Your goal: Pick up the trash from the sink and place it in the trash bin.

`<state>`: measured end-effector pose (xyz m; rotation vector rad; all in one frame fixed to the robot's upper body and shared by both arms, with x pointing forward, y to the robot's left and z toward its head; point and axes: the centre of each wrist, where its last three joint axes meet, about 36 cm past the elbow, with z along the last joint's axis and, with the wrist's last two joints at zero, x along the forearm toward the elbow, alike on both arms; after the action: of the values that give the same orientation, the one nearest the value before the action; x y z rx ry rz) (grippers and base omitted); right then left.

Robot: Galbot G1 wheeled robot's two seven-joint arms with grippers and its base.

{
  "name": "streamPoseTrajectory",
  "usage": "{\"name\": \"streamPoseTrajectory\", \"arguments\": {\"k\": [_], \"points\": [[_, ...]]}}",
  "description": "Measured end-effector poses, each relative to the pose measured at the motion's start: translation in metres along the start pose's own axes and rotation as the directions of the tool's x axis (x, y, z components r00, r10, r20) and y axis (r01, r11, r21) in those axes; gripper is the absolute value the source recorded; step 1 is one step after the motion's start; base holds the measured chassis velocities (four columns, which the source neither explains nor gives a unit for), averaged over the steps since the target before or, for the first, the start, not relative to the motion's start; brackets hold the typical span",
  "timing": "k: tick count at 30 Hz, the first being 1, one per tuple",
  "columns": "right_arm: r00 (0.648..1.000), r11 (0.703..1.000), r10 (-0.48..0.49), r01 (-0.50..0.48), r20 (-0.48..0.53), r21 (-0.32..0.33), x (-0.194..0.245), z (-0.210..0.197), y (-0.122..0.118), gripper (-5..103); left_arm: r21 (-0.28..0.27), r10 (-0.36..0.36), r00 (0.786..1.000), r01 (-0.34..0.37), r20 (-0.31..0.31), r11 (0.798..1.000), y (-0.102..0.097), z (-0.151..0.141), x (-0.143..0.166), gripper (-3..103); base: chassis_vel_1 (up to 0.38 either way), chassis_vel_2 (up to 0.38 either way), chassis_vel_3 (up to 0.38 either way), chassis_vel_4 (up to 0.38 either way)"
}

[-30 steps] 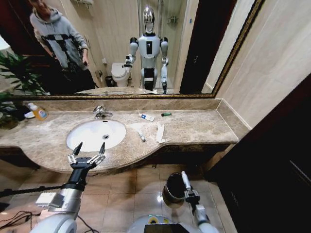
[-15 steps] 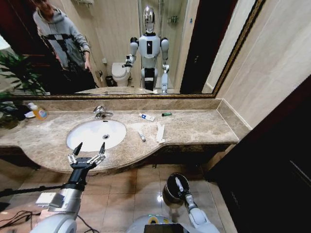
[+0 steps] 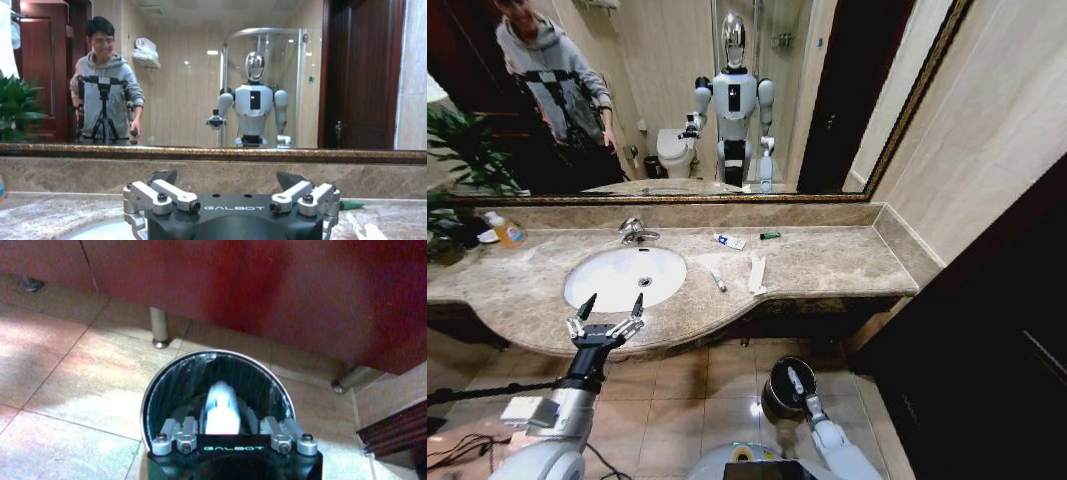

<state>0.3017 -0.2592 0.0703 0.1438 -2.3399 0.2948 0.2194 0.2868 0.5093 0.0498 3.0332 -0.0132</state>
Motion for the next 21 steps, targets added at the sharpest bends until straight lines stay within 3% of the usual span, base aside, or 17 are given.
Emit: {"name": "streamPoseTrajectory", "arguments": {"k": [2,9,10,11,14,19,21], "points": [[1.0,1.0,0.001,-0.001,0.002,-0.002,0.001,0.0,0.001,47,0.0,0.0,1.0,0.0,0.0,1.0,0.0,0.0,0.0,100,0.0,0.0,0.0,0.0],[1.0,1.0,0.007,-0.007,0.028,-0.023,0.017,-0.01,0.005,79,0.0,0.0,1.0,0.0,0.0,1.0,0.0,0.0,0.0,100,0.0,0.0,0.0,0.0],[1.0,1.0,0.007,-0.007,0.028,-0.023,0.017,-0.01,0.005,79,0.0,0.0,1.0,0.0,0.0,1.0,0.0,0.0,0.0,100,0.0,0.0,0.0,0.0],[0.999,1.0,0.01,-0.009,0.05,-0.023,0.024,-0.013,0.003,79,0.0,0.0,1.0,0.0,0.0,1.0,0.0,0.0,0.0,100,0.0,0.0,0.0,0.0],[0.989,0.999,0.025,-0.022,0.147,-0.027,0.054,-0.035,-0.009,95,0.0,0.0,1.0,0.0,0.0,1.0,0.0,0.0,0.0,100,0.0,0.0,0.0,0.0],[0.972,0.996,0.058,-0.041,0.226,-0.079,0.091,-0.069,-0.018,100,0.0,0.0,1.0,0.0,0.0,1.0,0.0,0.0,0.0,100,0.0,0.0,0.0,0.0],[0.955,0.991,0.088,-0.055,0.284,-0.123,0.126,-0.098,-0.024,100,0.0,0.0,1.0,0.0,0.0,1.0,0.0,0.0,0.0,100,0.0,0.0,0.0,0.0]]}}
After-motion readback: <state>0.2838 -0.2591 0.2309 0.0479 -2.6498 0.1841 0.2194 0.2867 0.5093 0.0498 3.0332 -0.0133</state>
